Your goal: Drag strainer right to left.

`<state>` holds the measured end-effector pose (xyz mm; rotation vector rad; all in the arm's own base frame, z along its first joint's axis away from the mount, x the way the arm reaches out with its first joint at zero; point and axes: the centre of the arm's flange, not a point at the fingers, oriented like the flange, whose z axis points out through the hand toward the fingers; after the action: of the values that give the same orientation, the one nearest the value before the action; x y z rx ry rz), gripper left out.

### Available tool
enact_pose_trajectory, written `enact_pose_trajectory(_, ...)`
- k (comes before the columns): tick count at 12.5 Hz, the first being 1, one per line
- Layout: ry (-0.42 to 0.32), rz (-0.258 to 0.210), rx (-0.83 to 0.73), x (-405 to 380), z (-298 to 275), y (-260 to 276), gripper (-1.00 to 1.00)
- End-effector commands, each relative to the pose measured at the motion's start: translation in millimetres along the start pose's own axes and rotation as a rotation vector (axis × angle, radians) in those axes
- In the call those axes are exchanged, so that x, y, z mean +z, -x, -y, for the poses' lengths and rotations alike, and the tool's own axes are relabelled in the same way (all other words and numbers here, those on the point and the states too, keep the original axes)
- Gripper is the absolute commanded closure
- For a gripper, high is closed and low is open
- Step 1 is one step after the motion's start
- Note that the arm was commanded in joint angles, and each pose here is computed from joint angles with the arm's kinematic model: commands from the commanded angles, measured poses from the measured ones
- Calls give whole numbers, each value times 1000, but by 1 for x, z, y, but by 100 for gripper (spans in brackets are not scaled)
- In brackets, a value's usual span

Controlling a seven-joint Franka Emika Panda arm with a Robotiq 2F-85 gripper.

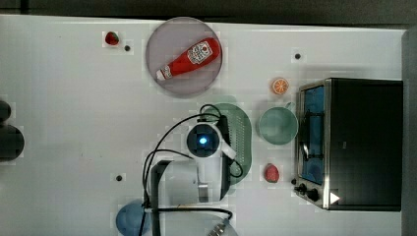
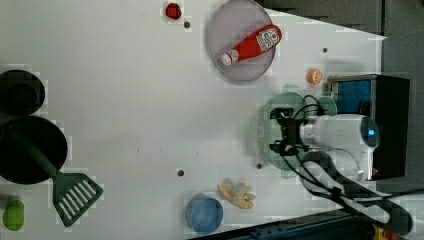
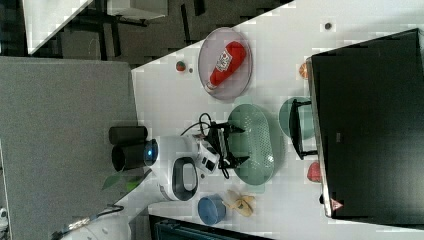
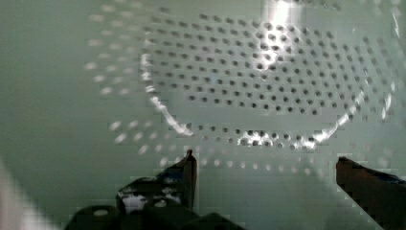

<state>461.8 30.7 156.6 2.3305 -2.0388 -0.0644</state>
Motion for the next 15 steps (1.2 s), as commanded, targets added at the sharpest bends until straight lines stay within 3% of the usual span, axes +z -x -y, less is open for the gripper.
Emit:
enact_pose_trajectory(1, -37, 4, 44, 8, 5, 10, -100)
enact_pose_trajectory(8, -32, 12, 28, 9, 9, 56, -100)
enact_pose_trajectory(15, -22, 37, 84, 11, 16, 148, -100)
